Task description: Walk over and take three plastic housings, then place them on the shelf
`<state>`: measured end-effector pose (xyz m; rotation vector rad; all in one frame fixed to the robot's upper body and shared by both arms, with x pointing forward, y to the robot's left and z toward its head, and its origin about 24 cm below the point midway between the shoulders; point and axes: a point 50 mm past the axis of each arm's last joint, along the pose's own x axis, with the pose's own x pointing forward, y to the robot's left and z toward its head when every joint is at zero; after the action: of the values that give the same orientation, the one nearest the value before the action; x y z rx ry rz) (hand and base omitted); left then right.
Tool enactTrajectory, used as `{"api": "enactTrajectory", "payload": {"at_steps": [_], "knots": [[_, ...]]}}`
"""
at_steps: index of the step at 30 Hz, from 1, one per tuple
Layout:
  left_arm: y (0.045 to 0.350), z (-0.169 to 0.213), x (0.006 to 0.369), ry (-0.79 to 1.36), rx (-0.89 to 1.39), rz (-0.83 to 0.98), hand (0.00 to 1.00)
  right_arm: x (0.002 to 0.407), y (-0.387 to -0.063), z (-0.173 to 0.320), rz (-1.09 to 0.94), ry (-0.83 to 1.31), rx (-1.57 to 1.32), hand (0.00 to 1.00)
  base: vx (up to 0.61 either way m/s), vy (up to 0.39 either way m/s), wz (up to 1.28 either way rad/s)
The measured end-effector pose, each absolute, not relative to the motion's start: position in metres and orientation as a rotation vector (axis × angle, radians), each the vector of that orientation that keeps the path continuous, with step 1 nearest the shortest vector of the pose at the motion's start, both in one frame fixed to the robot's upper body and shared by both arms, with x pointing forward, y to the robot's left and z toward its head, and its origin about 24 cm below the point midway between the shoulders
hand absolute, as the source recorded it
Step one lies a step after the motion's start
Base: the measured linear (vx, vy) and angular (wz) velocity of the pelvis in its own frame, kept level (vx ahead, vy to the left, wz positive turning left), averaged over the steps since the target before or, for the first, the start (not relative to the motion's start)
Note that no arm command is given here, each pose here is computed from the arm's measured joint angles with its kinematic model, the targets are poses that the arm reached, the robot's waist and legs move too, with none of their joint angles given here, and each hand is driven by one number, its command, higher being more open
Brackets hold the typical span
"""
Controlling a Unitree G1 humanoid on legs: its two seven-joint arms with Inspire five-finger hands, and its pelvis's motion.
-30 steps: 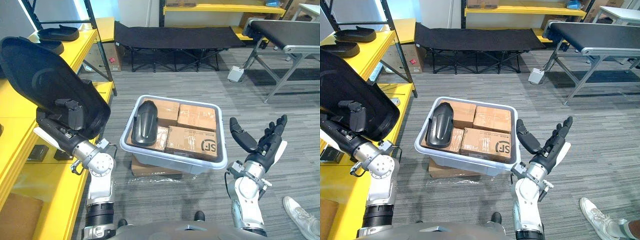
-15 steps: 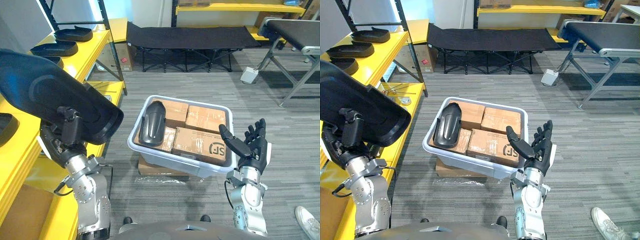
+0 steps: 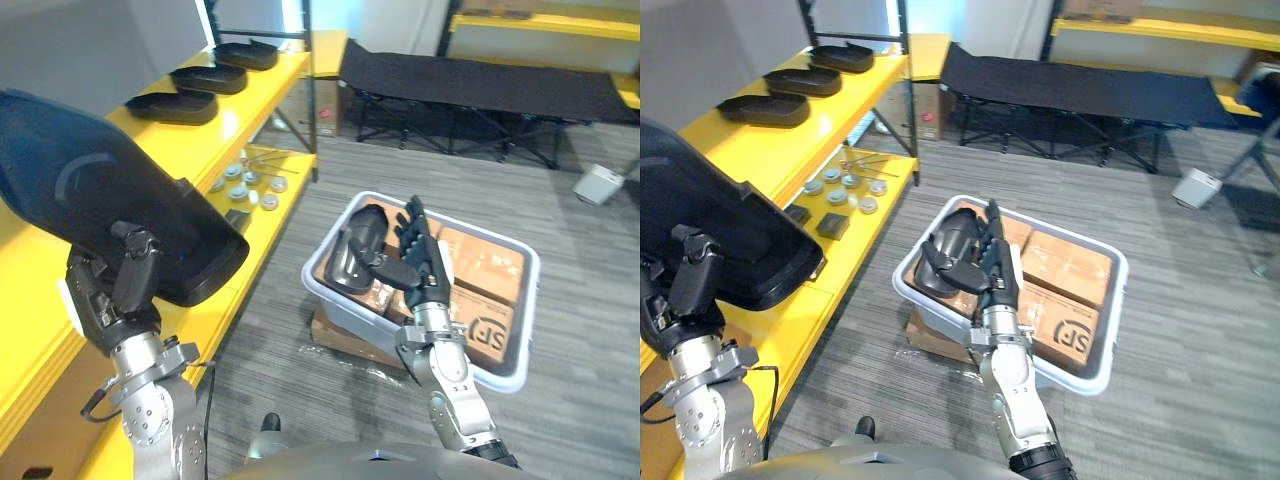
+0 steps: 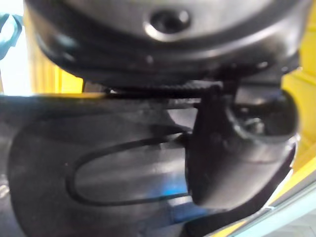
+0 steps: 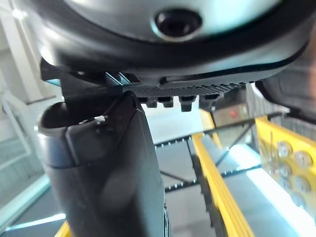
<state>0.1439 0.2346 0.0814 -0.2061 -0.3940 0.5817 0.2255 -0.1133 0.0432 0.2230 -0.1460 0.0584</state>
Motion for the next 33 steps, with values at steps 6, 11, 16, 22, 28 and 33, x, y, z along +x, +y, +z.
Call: {"api": "enactTrajectory", "payload": {"at_steps": [6, 11, 16, 22, 28, 33], "knots": [[0.234, 0.088, 0.136, -0.412, -0.176, 0.52, 0.0, 0.233, -0.114, 0.052, 0.023, -0.191, 0.148, 1.0, 0.02, -0.002, 0.3], [0.227, 0.088, 0.14, -0.411, -0.18, 0.481, 0.0, 0.233, -0.118, 0.053, -0.028, -0.199, 0.147, 1.0, 0.01, -0.029, 0.3], [0.214, 0.088, 0.149, -0.401, -0.21, 0.405, 0.0, 0.227, -0.142, 0.045, -0.113, -0.171, 0.113, 1.0, -0.02, -0.072, 0.95], [0.208, 0.087, 0.15, -0.387, -0.205, 0.345, 0.0, 0.207, -0.2, 0.038, -0.313, -0.146, 0.025, 1.0, 0.01, 0.099, 1.23], [0.22, 0.085, 0.146, -0.356, -0.162, 0.397, 0.0, 0.209, -0.175, 0.044, -0.162, -0.208, 0.094, 1.0, 0.0, 0.041, -0.13], [0.213, 0.083, 0.149, -0.338, -0.186, 0.382, 0.0, 0.217, -0.175, 0.058, -0.152, -0.273, 0.124, 1.0, -0.05, 0.027, 0.17]]}}
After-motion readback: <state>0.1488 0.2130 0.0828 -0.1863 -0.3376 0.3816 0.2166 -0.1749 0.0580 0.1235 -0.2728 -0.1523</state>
